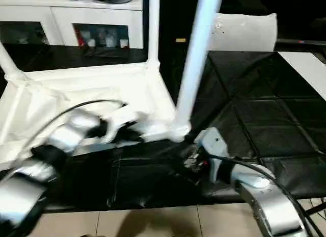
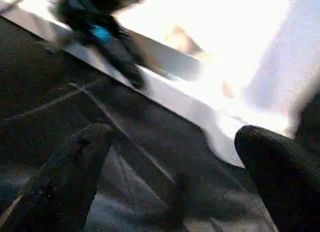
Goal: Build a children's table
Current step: Rotate table base, then rotate leg to tighten
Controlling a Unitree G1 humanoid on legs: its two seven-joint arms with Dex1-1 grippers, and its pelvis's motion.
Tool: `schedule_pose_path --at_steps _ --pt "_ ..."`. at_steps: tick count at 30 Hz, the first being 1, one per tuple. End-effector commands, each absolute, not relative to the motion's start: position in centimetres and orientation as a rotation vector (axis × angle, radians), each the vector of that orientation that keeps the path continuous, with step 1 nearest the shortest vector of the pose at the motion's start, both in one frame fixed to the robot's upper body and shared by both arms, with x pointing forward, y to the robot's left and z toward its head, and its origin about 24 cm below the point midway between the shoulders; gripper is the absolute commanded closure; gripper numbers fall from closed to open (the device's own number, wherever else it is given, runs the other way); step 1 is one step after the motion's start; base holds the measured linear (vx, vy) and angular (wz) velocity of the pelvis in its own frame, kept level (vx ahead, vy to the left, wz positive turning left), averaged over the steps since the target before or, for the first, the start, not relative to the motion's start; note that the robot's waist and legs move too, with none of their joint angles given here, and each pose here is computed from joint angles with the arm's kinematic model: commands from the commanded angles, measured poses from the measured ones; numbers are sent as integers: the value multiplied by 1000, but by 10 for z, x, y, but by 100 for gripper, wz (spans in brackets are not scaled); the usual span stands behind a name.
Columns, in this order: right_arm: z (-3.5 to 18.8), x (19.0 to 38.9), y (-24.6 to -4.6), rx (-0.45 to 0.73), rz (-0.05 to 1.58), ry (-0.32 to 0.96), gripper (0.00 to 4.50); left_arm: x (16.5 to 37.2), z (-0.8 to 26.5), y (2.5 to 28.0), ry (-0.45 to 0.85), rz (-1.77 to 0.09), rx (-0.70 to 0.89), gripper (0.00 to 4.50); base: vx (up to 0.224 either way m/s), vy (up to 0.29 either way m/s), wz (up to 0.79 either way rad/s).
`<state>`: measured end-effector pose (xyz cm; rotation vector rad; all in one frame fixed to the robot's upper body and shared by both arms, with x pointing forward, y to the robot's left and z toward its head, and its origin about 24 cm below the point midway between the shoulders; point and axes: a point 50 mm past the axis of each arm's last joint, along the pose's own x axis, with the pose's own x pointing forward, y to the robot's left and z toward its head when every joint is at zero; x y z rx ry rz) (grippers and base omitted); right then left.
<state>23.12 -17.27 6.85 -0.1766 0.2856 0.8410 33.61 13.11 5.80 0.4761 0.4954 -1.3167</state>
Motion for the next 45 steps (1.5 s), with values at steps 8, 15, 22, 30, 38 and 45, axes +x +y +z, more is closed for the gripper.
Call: schedule_pose_path --at_steps 8,15,22,30,38,45 --pt "73 235 -183 -184 810 270 0 300 60 176 480 -1375 466 445 0 0 0" --pt "74 240 -171 -177 846 254 0 304 64 159 425 -1343 431 406 0 0 0" --pt "74 238 -171 -185 854 256 0 307 68 142 343 -1367 444 380 0 0 0" --pt "74 237 -170 -192 855 257 0 309 60 137 387 -1382 483 380 0 0 0" --pt "76 239 -169 -197 858 252 0 311 55 143 433 -1369 543 380 0 0 0" --pt "76 240 -168 -198 864 250 0 312 59 142 407 -1376 501 440 0 0 0"
